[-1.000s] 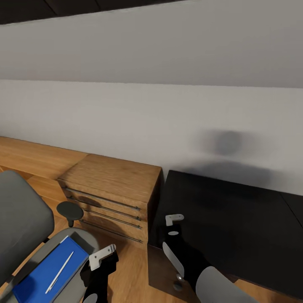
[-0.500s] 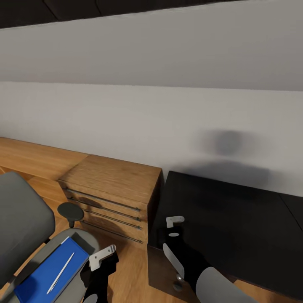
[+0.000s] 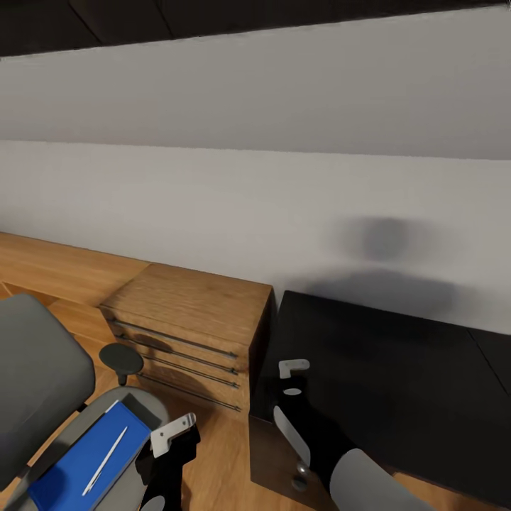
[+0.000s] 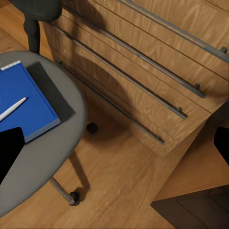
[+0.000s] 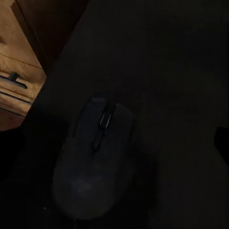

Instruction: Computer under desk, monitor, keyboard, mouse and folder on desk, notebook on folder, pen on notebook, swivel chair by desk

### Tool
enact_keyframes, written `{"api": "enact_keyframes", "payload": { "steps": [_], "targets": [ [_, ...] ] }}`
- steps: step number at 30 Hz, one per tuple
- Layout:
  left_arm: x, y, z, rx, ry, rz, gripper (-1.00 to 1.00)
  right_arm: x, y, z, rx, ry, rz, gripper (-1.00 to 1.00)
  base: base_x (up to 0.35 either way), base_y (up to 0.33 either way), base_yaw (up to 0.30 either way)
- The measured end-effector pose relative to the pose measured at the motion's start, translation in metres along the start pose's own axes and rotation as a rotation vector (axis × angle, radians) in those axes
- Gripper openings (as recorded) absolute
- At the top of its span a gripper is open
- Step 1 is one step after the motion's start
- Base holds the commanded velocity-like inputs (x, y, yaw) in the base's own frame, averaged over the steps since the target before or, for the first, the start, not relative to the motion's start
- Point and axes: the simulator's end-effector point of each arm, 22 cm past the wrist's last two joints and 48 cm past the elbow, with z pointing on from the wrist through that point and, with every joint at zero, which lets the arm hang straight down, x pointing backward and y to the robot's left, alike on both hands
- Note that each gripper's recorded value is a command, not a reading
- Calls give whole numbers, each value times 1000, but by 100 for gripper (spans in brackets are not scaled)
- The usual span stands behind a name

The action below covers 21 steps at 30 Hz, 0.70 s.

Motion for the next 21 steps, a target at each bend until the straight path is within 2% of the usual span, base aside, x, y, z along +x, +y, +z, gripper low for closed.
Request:
{"api": "enact_keyframes", "payload": {
  "steps": [5,10,13,21],
  "targets": [
    [-4,0,-4,0,-2,1,100,-61,11,-29,-21,-118,47,100,0,0,0],
    [-8,0,-9,0,-2,1,100,-71,-7,-53,34,-150,70,100,0,0,0],
    [-9,-4,-13,11,0,4,100,-78,-12,-67,45,-175,86,100,0,0,0],
    [-12,-9,-22,23,3,10,100,-85,-13,-77,41,-183,96,100,0,0,0]
  ]
}}
